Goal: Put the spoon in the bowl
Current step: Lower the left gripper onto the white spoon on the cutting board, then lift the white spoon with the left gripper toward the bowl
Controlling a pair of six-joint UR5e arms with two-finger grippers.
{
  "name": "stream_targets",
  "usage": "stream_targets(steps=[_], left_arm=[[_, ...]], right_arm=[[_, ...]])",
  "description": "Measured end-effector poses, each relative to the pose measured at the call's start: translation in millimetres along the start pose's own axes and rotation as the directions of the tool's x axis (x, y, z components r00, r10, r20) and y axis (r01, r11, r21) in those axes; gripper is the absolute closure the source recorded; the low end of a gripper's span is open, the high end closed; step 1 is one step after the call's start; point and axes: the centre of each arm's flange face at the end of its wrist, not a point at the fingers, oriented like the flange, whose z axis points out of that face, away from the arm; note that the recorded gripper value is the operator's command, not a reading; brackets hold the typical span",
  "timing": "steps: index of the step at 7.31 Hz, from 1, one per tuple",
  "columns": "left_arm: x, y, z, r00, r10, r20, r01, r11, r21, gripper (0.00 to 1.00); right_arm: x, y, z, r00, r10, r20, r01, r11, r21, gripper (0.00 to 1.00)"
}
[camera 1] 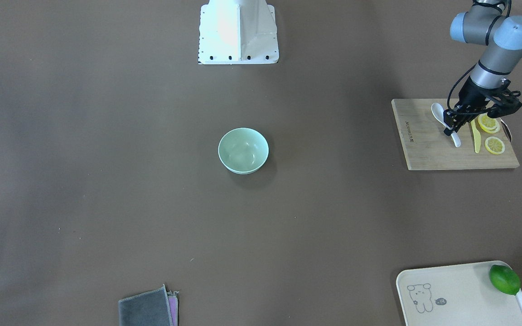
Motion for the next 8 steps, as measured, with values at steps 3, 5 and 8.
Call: stream_targets(steps=[3,5,8], left_arm=[[55,-9,-14,0.996,0.011,-0.093,-0.009,1.000,0.017,1.00],[139,-23,-18,0.977,-0.069,-0.201,0.073,0.997,0.015,1.00],[326,-3,-20,0.925,-0.198,-0.324,0.202,0.979,-0.020,1.00]], right_arm=[[1,1,0,1.000,0.003,0.000,-0.003,1.000,-0.001,0.00],[3,2,1,1.000,0.007,-0.003,-0.007,1.000,-0.004,0.00],[28,20,9,0.998,0.043,-0.044,-0.044,0.999,-0.020,0.00]])
